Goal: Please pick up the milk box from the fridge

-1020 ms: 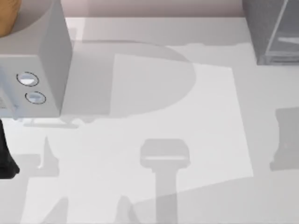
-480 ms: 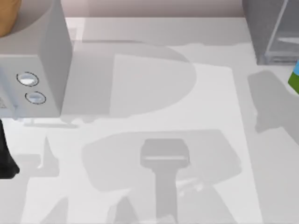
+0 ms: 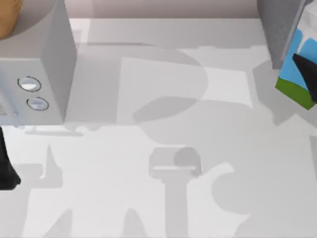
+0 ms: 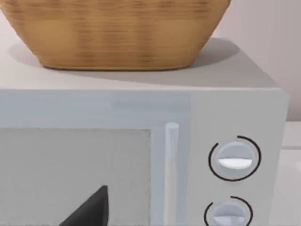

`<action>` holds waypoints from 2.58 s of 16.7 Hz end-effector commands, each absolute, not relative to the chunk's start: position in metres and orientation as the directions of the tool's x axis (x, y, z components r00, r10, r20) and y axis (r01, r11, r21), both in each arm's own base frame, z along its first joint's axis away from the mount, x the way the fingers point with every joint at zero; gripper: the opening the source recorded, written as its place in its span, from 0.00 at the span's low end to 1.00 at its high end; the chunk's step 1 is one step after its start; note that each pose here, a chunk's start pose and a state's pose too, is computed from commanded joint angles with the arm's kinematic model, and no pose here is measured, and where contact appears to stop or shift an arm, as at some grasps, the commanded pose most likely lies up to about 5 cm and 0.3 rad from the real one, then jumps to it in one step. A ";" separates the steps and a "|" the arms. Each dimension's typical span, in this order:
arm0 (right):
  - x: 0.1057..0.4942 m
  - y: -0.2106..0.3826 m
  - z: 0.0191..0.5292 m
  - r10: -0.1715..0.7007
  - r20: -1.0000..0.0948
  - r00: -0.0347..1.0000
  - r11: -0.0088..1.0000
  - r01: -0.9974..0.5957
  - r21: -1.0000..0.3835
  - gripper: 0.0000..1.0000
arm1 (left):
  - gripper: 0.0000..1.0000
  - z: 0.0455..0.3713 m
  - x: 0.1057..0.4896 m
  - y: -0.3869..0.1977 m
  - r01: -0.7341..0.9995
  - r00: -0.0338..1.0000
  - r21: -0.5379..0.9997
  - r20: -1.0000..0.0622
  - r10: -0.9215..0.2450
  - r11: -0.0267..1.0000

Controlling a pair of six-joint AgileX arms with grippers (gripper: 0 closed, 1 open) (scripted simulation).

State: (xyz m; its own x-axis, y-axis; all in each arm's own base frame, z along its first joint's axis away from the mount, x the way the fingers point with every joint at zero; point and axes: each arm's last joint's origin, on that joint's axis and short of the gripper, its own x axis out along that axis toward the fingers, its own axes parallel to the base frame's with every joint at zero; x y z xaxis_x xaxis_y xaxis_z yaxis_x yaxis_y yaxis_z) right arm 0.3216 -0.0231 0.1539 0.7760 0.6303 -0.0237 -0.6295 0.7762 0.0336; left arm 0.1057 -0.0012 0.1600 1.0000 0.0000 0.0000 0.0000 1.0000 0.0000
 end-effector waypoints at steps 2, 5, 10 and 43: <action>0.334 -0.027 0.139 0.663 -0.015 0.749 0.749 -0.662 0.023 0.00 | 1.00 0.160 0.106 -0.001 0.000 1.000 0.000 0.000 0.000 1.000; 0.344 -0.030 0.127 0.689 -0.001 0.724 0.724 -0.689 0.004 0.00 | 1.00 0.160 0.106 -0.001 0.000 1.000 0.000 0.000 0.000 1.000; 0.344 -0.028 0.126 0.694 -0.003 0.720 0.720 -0.694 0.008 0.00 | 1.00 0.160 0.106 -0.001 0.000 1.000 0.000 0.000 0.000 1.000; 0.383 0.008 0.090 0.692 0.000 0.722 0.722 -0.692 0.002 1.00 | 1.00 0.160 0.106 -0.001 0.000 1.000 0.000 0.000 0.000 1.000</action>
